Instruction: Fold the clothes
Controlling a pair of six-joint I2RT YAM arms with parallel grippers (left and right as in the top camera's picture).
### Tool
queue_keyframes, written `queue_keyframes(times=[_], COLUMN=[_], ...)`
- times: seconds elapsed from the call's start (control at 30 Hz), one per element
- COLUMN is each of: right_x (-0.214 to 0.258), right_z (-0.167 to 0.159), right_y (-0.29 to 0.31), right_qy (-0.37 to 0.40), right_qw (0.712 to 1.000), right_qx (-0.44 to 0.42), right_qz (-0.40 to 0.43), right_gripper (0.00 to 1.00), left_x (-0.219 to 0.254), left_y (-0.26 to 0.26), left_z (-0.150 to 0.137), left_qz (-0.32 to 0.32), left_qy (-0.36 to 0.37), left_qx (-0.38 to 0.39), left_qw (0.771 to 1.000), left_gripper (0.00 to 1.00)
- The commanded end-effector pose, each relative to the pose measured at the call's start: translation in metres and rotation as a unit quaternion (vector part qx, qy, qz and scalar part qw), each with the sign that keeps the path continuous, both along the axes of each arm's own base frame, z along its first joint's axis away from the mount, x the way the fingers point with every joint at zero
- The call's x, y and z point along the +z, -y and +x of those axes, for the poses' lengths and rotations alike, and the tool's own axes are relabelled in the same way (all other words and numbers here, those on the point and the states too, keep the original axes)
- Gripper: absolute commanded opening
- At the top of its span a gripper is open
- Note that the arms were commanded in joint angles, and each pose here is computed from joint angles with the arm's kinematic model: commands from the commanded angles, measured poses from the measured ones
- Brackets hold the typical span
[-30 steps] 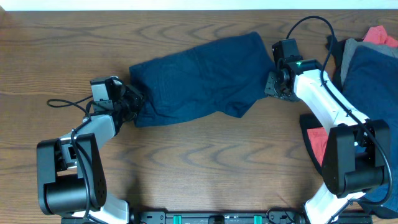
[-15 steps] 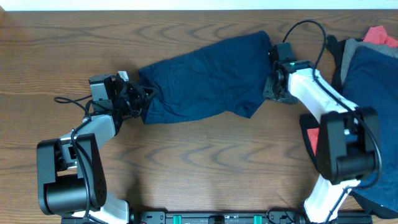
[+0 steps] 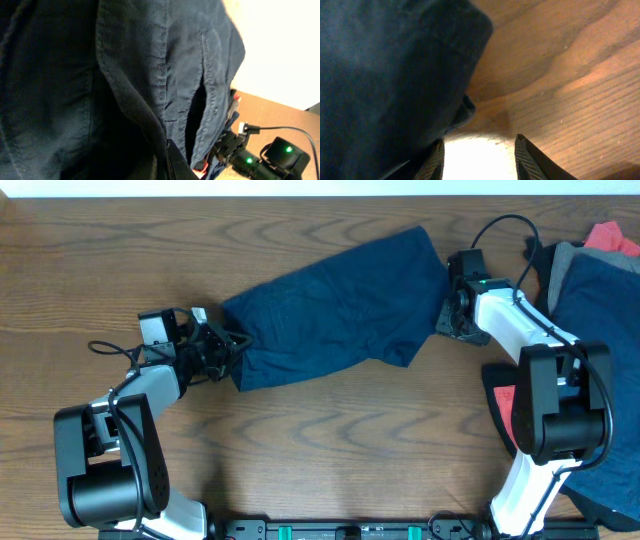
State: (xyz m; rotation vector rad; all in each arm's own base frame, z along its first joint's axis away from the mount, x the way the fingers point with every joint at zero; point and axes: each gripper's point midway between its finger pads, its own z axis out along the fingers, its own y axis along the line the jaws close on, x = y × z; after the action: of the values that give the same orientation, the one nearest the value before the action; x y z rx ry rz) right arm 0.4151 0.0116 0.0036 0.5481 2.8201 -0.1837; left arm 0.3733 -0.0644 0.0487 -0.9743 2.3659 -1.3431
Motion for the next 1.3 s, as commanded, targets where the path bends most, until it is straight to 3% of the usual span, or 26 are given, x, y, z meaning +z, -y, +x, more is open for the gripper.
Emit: queue_keyframes(times=[0.0,0.13,0.23,0.37,0.67,1.27], right_x=[0.005,0.022,0.038,0.051,0.029,0.024], right_z=[0.004,0.012,0.022,0.035,0.029,0.012], right_y=[-0.009,-0.021,-0.027,-0.036,-0.043,-0.021], right_qy=[0.003,0.022,0.044,0.070,0.045,0.008], right_qw=[0.999,0.998,0.996,0.992,0.993,0.998], right_qx=[0.022,0.030,0.035,0.044,0.050,0.024], right_qz=[0.027,0.059,0.074,0.098,0.102,0.062], right_gripper=[0.45,0.35,0.33,0.20,0.02,0.01], left_x=[0.003,0.003,0.003,0.003,0.002,0.002], left_y=[0.003,0.003,0.003,0.003,0.003,0.004], left_z=[-0.002,-0.001,-0.001,-0.002,-0.002,-0.003], left_qz=[0.002,0.002,0.002,0.002,0.003,0.002], left_qy=[0.019,0.019,0.019,0.019,0.019,0.018], left_qx=[-0.026,-0.026,-0.026,-0.026,-0.028,-0.029], left_qw=[0.999,0.999,0.999,0.999,0.999,0.999], left_gripper=[0.06,0.06,0.06,0.06,0.05,0.06])
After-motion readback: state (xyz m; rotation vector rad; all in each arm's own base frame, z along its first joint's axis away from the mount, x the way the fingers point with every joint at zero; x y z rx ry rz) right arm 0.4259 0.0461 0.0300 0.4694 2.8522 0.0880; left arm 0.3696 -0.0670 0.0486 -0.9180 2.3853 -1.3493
